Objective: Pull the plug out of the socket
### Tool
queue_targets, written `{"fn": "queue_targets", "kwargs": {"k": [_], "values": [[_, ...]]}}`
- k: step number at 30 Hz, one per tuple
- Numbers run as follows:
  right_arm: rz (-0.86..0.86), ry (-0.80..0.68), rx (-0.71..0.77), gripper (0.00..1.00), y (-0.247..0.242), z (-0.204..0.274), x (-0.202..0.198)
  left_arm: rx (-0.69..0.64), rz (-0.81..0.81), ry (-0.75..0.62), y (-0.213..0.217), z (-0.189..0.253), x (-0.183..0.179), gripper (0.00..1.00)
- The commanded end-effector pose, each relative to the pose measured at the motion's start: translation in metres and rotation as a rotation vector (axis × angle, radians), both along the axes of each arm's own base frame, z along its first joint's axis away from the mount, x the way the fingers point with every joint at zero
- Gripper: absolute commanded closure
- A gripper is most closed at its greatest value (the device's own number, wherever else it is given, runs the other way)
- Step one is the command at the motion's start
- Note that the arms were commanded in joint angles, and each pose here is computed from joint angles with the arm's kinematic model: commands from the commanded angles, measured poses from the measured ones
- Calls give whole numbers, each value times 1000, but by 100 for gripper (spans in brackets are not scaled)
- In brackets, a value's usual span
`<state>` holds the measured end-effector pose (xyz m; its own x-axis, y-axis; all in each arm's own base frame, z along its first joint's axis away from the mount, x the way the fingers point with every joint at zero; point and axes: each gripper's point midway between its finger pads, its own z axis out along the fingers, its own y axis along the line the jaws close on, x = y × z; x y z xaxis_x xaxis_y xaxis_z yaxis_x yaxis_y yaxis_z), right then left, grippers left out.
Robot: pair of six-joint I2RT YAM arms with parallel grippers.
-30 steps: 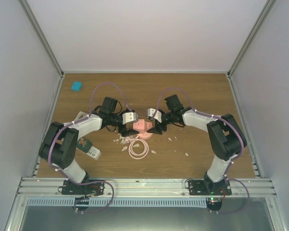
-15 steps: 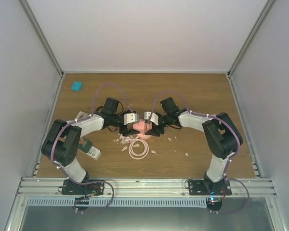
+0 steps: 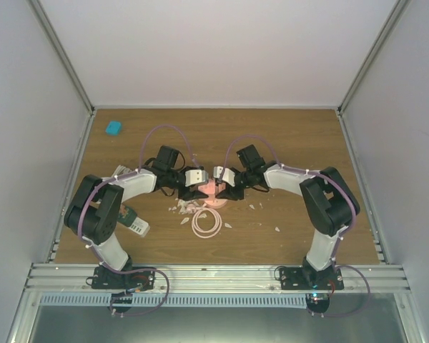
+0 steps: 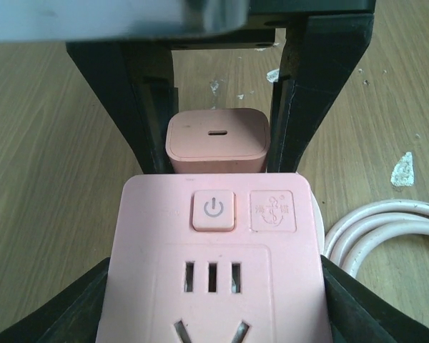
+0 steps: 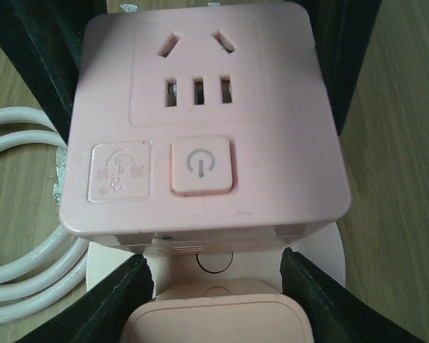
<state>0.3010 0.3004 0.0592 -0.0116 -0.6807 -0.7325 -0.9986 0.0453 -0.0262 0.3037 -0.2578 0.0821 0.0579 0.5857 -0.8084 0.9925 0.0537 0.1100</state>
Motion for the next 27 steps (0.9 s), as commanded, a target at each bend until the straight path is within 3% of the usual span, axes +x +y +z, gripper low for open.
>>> {"fn": "queue_targets", "kwargs": {"k": [1,18,27], "values": [[44,40,17,51,18,-7,-16,20,-14,43,14,-5,-10,62],[33,90,-68,62,34,-37,-22,-143,-18,175,20,22,-27,71],[2,91,-109,65,33,-45,-14,-79,-18,-29,19,22,-32,74]]}}
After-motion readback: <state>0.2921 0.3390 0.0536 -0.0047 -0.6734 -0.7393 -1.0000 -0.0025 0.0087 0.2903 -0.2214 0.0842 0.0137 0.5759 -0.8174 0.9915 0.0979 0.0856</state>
